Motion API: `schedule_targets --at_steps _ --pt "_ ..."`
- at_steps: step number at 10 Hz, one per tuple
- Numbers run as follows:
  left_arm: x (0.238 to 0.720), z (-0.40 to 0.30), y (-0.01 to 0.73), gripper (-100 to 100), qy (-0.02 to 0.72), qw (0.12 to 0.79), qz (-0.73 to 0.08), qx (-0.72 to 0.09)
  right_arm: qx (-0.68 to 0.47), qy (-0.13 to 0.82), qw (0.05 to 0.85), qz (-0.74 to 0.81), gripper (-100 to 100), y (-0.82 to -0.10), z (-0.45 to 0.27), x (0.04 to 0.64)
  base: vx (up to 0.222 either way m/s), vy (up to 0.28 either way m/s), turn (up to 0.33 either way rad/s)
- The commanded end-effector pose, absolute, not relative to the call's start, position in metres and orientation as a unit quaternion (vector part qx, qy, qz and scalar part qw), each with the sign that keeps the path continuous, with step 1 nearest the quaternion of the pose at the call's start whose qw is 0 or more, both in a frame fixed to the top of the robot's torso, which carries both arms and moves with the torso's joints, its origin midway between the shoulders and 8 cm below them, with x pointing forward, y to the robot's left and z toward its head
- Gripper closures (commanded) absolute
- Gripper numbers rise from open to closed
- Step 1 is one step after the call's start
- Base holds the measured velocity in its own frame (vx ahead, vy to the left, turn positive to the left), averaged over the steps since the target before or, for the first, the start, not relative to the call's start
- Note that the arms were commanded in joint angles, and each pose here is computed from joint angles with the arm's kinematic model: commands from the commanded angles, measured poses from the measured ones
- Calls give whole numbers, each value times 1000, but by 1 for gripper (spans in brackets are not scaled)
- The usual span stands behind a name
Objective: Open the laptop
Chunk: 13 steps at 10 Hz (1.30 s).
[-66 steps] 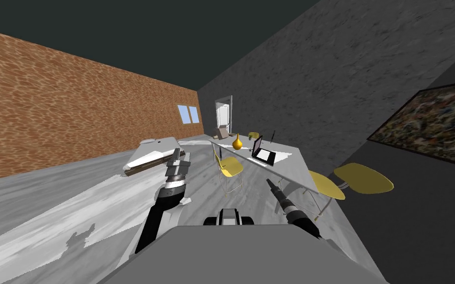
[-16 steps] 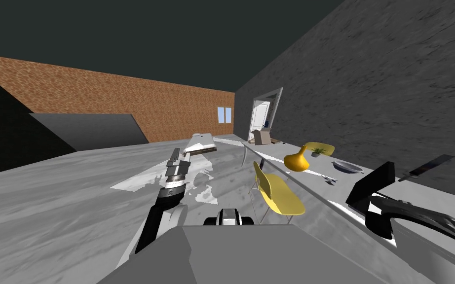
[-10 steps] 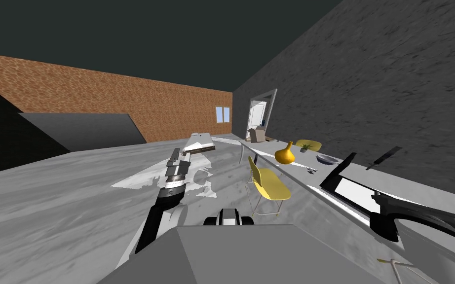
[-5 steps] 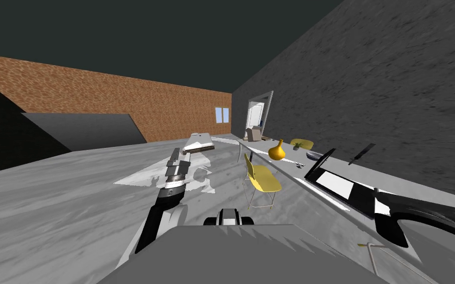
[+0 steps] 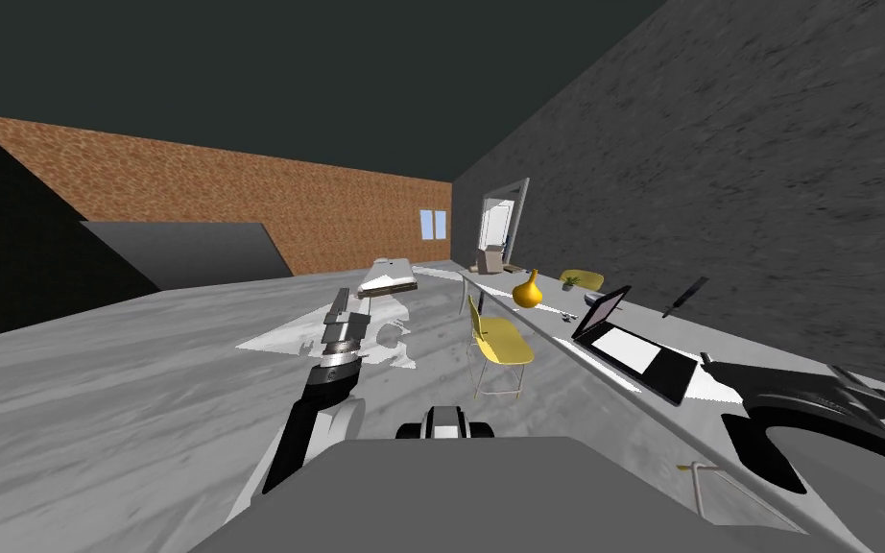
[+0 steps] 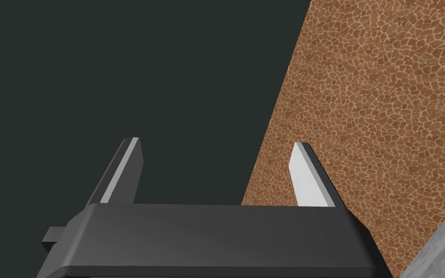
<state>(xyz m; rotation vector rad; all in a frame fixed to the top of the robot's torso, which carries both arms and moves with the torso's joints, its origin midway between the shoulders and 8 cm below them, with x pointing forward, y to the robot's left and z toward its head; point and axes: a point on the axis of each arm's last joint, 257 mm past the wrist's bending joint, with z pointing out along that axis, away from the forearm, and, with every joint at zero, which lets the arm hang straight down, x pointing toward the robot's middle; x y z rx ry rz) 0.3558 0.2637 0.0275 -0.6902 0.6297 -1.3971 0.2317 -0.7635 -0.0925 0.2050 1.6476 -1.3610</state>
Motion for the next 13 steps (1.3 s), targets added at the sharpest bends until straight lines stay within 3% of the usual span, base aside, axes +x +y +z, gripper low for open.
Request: schedule_targets --at_steps 1,13 --pt "356 28 264 0 279 667 -619 -306 18 676 484 -556 -100 -735 -86 253 -88 -173 84" --pt "356 27 264 0 279 667 -619 -306 -246 655 516 -494 -100 -574 -93 326 -26 -162 115"
